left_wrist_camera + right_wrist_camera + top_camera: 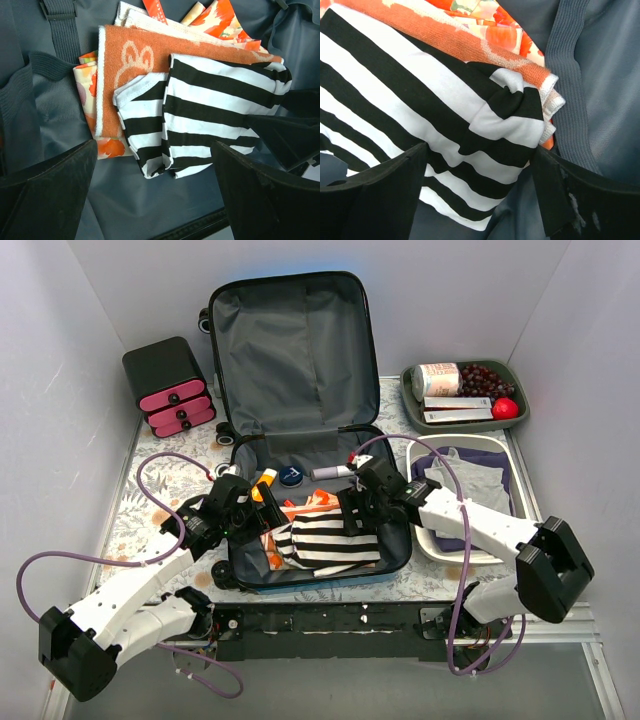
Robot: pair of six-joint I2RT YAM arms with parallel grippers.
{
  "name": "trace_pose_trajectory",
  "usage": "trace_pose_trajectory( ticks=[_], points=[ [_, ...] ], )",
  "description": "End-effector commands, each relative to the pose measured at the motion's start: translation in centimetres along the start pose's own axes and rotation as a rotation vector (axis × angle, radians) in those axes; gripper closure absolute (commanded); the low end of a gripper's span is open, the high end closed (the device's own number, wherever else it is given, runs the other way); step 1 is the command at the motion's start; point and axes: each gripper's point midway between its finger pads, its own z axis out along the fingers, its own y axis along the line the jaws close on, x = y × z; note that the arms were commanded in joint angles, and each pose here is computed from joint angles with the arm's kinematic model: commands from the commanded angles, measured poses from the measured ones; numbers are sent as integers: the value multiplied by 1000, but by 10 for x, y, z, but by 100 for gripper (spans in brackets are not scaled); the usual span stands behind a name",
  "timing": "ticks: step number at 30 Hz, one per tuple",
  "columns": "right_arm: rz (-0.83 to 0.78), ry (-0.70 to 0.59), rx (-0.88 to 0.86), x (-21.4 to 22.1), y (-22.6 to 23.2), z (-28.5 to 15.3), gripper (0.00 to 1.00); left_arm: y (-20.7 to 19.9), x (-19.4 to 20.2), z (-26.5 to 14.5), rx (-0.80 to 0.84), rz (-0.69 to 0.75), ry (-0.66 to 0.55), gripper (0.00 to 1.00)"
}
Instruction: Open, take out, and arrange the luggage
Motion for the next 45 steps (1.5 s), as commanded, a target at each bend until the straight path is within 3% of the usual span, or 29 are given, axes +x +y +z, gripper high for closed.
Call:
trace_pose_trajectory(
  ticks=[1, 10, 16, 28, 31, 32, 34, 35, 37, 45],
  points=[
    [28, -104, -71, -27, 18, -16, 15, -3, -6, -5, 4, 1, -28, 2],
    [7, -118, -224, -30, 54, -42, 16, -4, -6, -4, 5, 4, -24, 2],
    [-36, -105, -335, -23, 76, -37, 17, -6, -7, -2, 10, 6, -22, 2],
    [13, -45, -69, -6, 30, 4, 23, -4, -7, -5, 2, 1, -28, 2],
    [19, -51, -36, -6, 25, 8, 43, -2, -7, -4, -9, 0, -28, 2],
    [22, -53, -31, -7, 24, 8, 59, -2, -7, -5, -9, 0, -28, 2],
    [25, -68, -14, -9, 21, 7, 70, -2, -8, -6, -9, 0, -31, 2],
    [27, -75, -12, -11, 21, 6, 83, -2, -7, -5, -11, 0, -30, 2],
    [26, -97, -9, -15, 20, 2, 99, -2, -8, -6, -10, 0, -35, 2],
    [-100, -250, -115, -51, 48, -43, 99, -2, -12, -5, -14, 10, -46, 2]
  ],
)
